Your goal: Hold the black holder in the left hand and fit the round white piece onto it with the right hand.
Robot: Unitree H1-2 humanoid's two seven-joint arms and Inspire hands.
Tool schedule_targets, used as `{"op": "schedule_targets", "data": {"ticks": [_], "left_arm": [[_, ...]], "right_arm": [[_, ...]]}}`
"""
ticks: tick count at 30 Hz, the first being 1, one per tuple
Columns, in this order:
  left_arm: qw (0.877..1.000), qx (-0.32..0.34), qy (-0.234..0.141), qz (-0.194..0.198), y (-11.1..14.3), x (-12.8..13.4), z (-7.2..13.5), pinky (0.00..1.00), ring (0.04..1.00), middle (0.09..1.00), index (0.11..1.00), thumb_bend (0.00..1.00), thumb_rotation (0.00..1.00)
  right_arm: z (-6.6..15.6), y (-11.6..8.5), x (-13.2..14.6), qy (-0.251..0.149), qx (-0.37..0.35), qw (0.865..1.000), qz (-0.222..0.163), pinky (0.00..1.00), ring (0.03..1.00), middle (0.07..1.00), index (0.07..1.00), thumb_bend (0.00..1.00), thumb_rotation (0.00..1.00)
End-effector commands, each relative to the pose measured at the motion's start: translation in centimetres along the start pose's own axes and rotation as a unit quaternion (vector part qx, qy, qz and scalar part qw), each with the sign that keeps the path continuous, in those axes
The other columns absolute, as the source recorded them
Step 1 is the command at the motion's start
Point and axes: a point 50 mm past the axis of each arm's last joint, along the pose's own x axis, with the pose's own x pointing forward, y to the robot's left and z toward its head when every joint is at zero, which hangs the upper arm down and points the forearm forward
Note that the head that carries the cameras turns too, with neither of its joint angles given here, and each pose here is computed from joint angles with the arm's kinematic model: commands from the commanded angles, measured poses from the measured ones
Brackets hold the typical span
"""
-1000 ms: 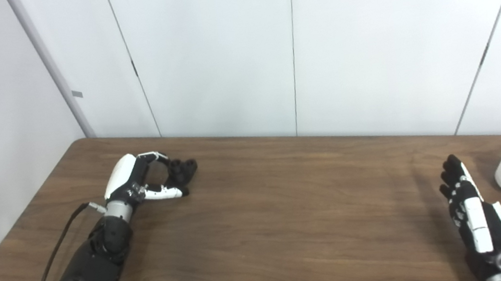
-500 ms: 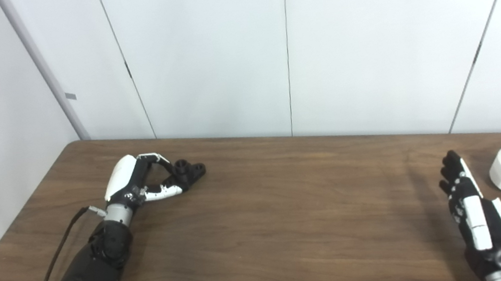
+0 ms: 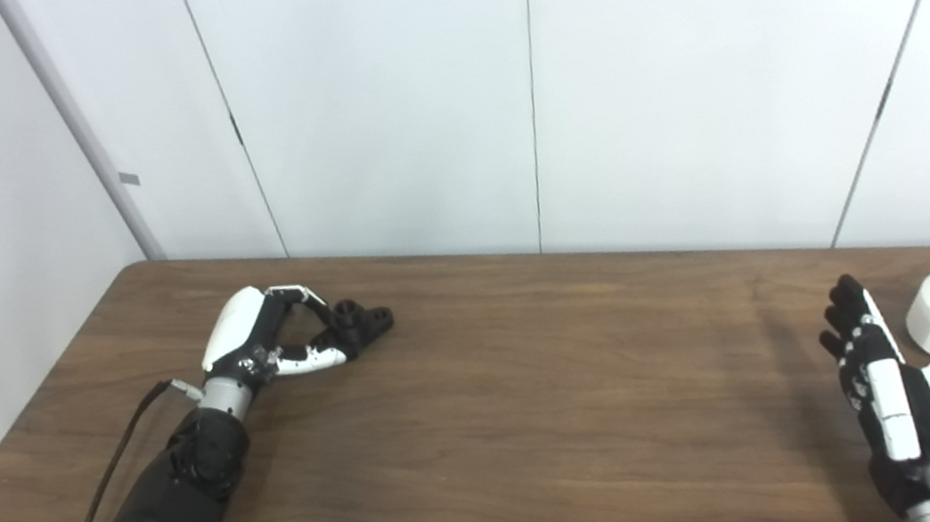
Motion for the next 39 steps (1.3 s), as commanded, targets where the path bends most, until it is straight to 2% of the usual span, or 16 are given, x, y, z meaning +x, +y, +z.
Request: {"op": "schedule_targets", "data": {"ticks": [1, 7, 15, 21, 29, 39], "left_arm": [[1.000, 0.010, -0.026, -0.004, 0.7, 0.9, 1.4, 0.80, 0.839, 0.695, 0.485, 0.52, 0.04], [0.999, 0.006, -0.044, -0.025, -0.7, 0.3, 2.9, 0.80, 0.835, 0.706, 0.485, 0.52, 0.05], [0.997, -0.026, -0.064, -0.041, -2.6, -1.6, 5.6, 0.90, 0.869, 0.710, 0.483, 0.52, 0.05], [0.993, -0.036, -0.101, -0.049, -3.7, -3.4, 7.6, 1.00, 0.898, 0.714, 0.482, 0.52, 0.05], [0.987, -0.046, -0.126, -0.090, -4.6, -5.7, 10.0, 1.00, 0.942, 0.735, 0.481, 0.52, 0.04], [0.979, -0.042, -0.142, -0.137, -5.7, -7.6, 11.0, 1.00, 0.925, 0.711, 0.481, 0.52, 0.05]], "right_arm": [[2.4, -0.3, 1.5, -0.047, -0.002, 0.999, 0.003, 0.99, 1.000, 1.000, 1.000, 0.56, 1.00], [3.7, -0.7, 1.7, -0.057, -0.004, 0.998, -0.001, 0.99, 1.000, 1.000, 1.000, 0.56, 1.00], [5.2, -0.5, 2.0, -0.070, -0.015, 0.997, -0.002, 0.97, 0.998, 1.000, 1.000, 0.56, 1.00], [5.9, -0.3, 1.9, -0.081, -0.013, 0.997, -0.008, 0.94, 0.987, 0.991, 0.996, 0.60, 0.98], [7.9, -0.2, 1.6, -0.095, -0.022, 0.995, -0.022, 0.95, 0.984, 0.989, 0.999, 0.59, 1.00], [10.3, 0.1, 1.3, -0.109, -0.021, 0.993, -0.030, 0.95, 0.976, 0.985, 0.985, 0.62, 0.98]]}}
